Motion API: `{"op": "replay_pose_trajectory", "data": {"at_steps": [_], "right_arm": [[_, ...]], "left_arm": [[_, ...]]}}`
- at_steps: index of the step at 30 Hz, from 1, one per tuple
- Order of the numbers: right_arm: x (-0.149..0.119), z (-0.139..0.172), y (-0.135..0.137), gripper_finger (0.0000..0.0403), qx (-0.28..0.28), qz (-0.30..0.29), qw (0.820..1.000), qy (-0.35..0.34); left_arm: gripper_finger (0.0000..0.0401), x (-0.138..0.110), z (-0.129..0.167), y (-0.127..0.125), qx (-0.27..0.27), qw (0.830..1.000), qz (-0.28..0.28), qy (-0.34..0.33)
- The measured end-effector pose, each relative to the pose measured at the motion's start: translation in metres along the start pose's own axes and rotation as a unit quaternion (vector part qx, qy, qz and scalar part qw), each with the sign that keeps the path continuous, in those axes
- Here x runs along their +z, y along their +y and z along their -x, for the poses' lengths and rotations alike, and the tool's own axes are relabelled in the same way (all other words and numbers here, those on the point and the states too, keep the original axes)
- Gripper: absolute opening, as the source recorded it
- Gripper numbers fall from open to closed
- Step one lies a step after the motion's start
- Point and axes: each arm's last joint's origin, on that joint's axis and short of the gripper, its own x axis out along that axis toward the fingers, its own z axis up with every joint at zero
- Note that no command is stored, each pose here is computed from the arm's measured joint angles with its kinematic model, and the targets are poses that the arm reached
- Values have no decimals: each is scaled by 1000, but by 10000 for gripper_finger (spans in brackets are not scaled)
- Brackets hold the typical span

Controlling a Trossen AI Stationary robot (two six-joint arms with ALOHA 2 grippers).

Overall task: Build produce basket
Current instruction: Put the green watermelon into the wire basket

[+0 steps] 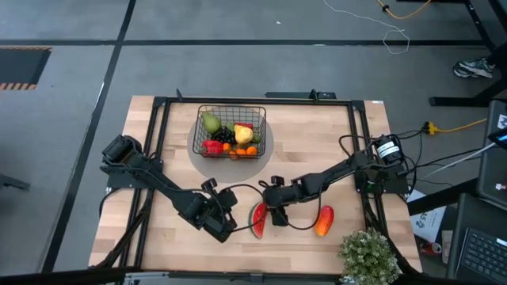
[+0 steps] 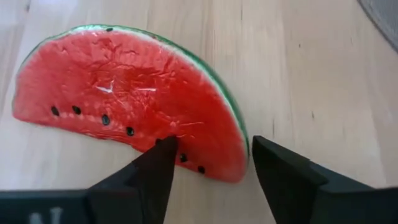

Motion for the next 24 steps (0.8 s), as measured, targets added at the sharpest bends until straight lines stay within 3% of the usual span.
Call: {"op": "replay_pose_trajectory", "data": {"at_steps": [10, 16, 24], "right_arm": [[0, 0, 0, 105, -2, -104, 995, 0], [0, 0, 0, 22, -1, -126, 992, 0], [3, 1, 0, 3, -17, -151, 988, -20]], "left_arm": [[14, 0, 0, 0, 1, 1000, -1, -1], [14, 0, 0, 0, 2, 1000, -1, -3], [14, 0, 0, 0, 2, 1000, -1, -3]]}}
